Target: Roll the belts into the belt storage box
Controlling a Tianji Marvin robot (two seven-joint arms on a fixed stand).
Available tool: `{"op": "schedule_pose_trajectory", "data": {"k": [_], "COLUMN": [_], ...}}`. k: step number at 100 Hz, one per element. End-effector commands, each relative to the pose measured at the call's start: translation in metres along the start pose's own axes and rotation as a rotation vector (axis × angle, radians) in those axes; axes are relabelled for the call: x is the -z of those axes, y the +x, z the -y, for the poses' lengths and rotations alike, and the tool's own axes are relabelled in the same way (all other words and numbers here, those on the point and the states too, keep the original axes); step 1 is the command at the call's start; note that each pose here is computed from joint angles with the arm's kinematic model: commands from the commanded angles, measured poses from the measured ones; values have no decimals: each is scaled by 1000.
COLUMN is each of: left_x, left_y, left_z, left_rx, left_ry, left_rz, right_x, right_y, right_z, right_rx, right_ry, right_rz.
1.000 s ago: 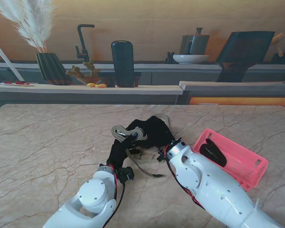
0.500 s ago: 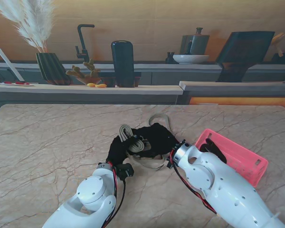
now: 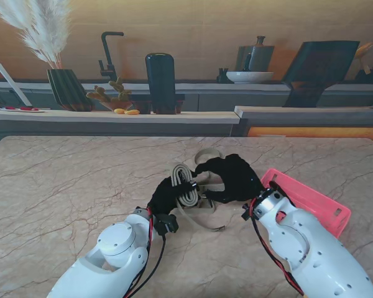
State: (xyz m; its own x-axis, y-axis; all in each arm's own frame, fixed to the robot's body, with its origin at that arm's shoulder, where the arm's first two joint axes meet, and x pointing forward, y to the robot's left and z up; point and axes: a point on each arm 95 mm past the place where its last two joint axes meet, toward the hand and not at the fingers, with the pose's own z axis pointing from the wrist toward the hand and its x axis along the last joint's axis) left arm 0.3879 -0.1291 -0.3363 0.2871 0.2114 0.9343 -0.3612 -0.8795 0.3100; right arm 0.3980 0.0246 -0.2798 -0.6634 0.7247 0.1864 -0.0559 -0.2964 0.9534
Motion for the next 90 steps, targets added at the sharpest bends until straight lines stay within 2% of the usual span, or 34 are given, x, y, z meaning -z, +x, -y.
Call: {"op": "schedule_pose_trajectory", "data": {"k": [1, 9, 22, 47, 69, 90], "left_x": [-1, -2, -4, -4, -4, -4], "left_y": [-4, -5, -5, -4, -4, -4], "left_z": [4, 6, 11, 19, 19, 18], "left_rx": [-48, -95, -159, -244, -268, -273], "left_ry": [-25, -72, -176, -342, -413, -422], "left_rz": [15, 22, 54, 111, 127, 124], "right_x": [3, 6, 6, -3, -15, -27], "right_y": [-1, -4, -8, -10, -7, -5], "right_z": [-7, -13, -18, -15, -6, 10], "right_rx": [20, 27, 31, 27, 1, -59], "right_ry": [-7, 5, 76, 155, 208, 249], "right_rz": [-26, -50, -89, -158, -214, -259]}}
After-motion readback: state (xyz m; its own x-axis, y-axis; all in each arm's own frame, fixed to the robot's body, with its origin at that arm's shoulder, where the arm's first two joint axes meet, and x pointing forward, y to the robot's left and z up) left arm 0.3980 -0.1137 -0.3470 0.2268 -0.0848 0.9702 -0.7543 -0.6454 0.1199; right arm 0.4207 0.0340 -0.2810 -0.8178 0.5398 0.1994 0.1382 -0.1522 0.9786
